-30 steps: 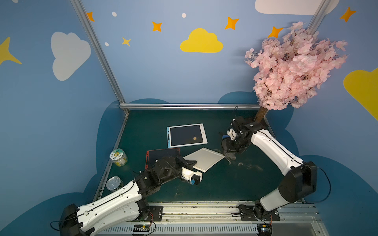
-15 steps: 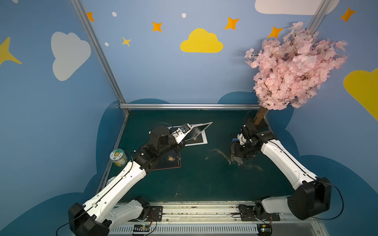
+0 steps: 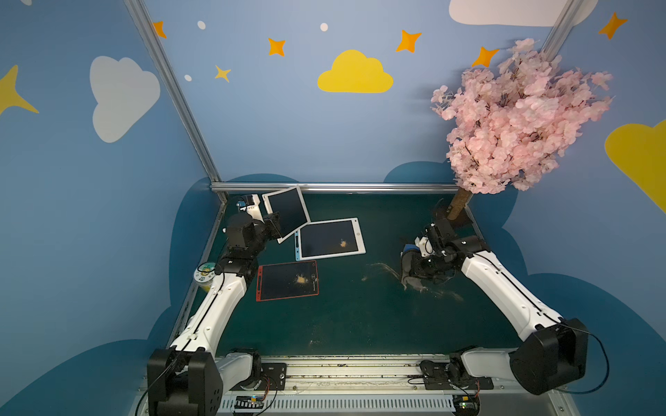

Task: Wipe the drawing tablet
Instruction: Place the drawing tablet at the center of the board.

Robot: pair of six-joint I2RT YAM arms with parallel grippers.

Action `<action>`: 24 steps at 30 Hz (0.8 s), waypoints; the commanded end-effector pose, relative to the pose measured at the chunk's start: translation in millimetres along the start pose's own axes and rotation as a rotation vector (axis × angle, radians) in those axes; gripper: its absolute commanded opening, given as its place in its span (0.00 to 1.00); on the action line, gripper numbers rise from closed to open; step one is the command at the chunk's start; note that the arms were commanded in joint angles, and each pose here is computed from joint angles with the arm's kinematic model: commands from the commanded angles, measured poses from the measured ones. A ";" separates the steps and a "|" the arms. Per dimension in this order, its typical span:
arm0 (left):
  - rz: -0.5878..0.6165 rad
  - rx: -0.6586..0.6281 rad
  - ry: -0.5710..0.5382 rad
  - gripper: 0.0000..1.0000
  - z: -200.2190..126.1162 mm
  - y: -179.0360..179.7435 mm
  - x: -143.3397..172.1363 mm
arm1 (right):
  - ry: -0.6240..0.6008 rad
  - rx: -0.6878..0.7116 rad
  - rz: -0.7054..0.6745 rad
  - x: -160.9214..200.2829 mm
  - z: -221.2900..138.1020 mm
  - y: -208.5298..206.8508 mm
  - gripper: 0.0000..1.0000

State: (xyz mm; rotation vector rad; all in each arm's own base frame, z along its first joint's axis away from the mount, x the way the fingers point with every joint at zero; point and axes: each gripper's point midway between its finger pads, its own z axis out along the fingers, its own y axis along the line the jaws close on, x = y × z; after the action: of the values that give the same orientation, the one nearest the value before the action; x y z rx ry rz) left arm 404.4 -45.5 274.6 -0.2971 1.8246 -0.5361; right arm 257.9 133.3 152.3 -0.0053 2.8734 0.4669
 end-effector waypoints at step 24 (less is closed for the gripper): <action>-0.312 -0.001 0.600 0.04 36.8 79.1 -41.6 | 0.004 -0.059 -0.082 -12.6 -18.3 17.0 0.00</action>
State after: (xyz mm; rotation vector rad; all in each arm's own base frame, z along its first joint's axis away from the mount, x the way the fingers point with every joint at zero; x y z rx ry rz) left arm 482.4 63.0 253.8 -0.5805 2.2489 -0.8254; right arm 263.0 142.3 167.5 -0.1121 2.8606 0.5243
